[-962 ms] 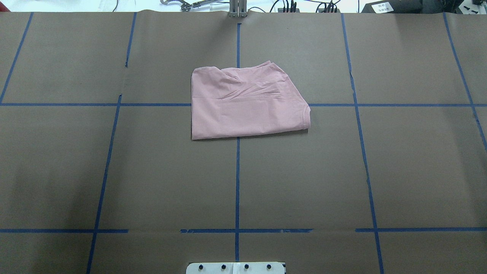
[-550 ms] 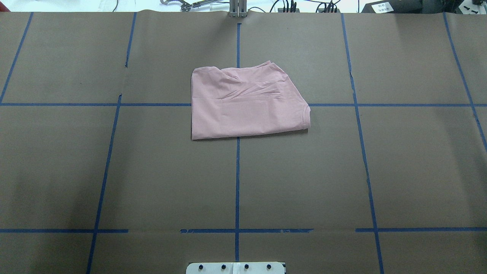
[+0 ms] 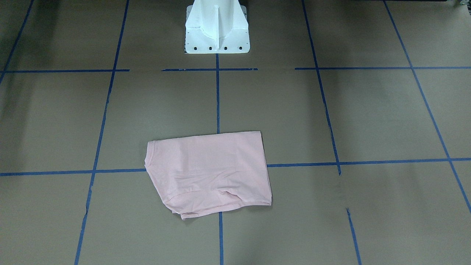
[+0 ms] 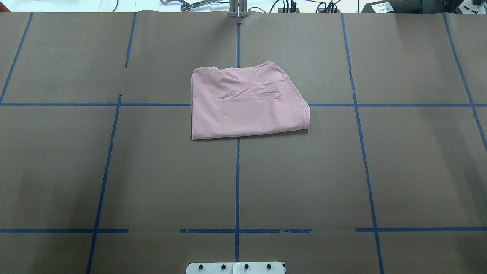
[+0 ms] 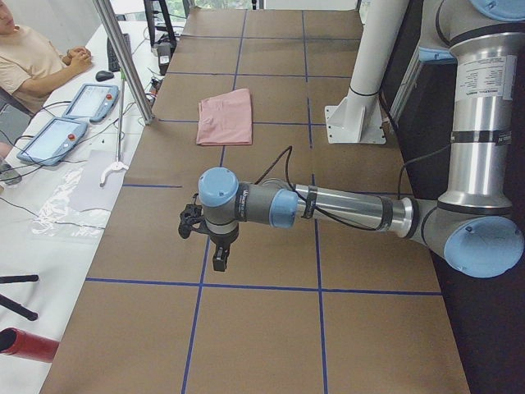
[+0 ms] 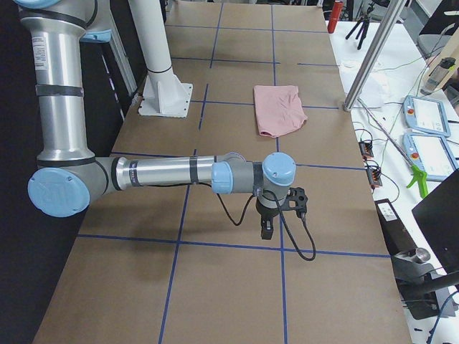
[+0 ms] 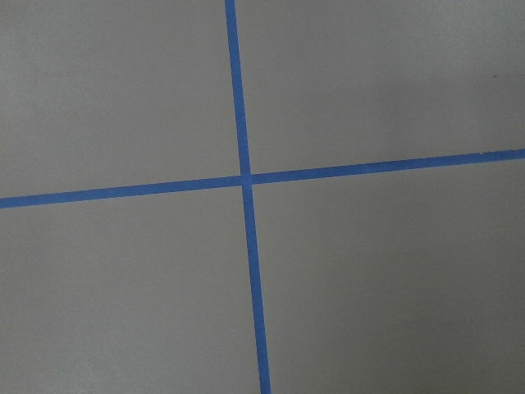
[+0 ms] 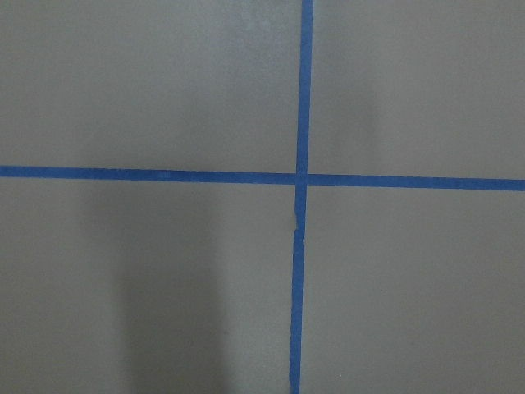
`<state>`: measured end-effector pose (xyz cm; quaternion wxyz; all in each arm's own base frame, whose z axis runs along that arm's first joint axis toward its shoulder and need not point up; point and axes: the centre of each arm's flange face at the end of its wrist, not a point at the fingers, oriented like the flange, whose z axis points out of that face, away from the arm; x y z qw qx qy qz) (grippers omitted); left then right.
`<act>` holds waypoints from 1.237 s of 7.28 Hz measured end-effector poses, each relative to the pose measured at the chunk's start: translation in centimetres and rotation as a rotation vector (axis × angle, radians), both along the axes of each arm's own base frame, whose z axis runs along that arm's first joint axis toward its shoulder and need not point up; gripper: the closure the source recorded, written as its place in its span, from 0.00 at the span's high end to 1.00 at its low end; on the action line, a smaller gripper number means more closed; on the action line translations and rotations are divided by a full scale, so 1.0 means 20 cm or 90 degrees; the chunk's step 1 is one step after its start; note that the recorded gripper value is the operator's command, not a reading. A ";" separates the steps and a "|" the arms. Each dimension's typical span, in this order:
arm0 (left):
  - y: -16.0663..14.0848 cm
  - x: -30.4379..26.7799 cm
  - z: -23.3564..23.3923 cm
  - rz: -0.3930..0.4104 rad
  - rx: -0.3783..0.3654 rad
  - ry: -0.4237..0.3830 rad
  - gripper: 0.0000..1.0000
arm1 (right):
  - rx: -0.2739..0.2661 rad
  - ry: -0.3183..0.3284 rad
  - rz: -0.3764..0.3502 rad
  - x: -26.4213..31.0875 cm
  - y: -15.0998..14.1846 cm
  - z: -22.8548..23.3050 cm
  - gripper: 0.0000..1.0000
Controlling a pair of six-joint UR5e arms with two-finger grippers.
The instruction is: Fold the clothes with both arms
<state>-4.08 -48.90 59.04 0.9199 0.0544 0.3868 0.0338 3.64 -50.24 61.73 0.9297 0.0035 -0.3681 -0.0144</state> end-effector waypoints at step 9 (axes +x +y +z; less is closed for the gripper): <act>0.03 -0.01 0.09 -0.001 -0.024 -0.005 1.00 | 0.038 0.028 -0.021 0.03 0.04 -0.04 1.00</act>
